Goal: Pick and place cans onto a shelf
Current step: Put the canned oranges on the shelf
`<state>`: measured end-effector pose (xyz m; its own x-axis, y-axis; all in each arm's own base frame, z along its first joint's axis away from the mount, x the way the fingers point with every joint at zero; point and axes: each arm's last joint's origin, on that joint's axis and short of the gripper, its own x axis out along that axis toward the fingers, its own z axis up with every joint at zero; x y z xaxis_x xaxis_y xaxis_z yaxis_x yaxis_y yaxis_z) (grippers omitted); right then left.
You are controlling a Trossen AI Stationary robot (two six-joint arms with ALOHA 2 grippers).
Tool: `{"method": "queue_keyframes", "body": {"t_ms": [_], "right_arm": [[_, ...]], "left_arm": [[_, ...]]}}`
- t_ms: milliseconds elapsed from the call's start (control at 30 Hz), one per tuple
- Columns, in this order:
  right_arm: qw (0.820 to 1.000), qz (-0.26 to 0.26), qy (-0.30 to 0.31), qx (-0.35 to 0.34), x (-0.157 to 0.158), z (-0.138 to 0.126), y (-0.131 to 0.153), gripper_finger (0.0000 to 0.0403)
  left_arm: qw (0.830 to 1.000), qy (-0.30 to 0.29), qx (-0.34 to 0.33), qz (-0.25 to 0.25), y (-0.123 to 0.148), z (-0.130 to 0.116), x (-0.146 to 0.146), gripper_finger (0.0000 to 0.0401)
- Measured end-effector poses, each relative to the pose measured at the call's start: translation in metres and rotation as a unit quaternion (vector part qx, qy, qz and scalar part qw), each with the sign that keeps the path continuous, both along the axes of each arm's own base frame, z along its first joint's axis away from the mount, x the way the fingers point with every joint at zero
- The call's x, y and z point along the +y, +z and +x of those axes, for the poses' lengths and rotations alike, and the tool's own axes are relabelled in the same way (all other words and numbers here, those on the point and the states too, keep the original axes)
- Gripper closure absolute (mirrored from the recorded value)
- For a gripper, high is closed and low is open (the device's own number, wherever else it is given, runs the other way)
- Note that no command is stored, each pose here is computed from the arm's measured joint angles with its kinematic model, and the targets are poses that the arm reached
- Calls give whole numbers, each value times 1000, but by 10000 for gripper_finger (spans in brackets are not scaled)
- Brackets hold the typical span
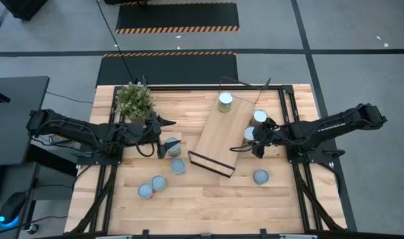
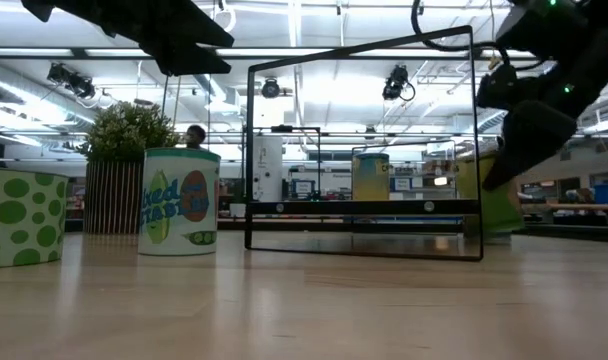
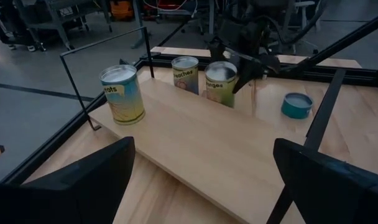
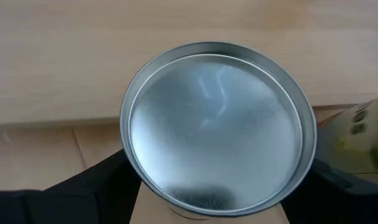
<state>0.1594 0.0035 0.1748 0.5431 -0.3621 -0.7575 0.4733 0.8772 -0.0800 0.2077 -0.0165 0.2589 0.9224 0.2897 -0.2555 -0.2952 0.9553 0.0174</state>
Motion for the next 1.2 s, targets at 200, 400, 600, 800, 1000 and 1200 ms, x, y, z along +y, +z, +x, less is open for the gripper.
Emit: {"method": "queue_keyframes", "body": {"t_ms": [200,400,600,800,1000,1200], "right_arm": [[1000,-9,-22,-5,-1,5,30,84],[997,-57,-20,-44,-4,14,61,83],[992,-97,-16,-81,-26,24,63,83],[992,-93,-26,-78,-58,19,44,83],[992,-70,-20,-101,-87,14,45,83],[996,-41,-26,-74,-107,15,31,83]], "left_arm": [[1000,0,0,0,0,0,0,12],[1000,0,-1,0,0,0,0,12],[1000,0,-2,0,0,0,0,12],[1000,0,-2,-1,0,0,0,12],[1000,-1,-10,1,2,1,0,12],[1000,-1,-11,1,2,1,0,12]]}}
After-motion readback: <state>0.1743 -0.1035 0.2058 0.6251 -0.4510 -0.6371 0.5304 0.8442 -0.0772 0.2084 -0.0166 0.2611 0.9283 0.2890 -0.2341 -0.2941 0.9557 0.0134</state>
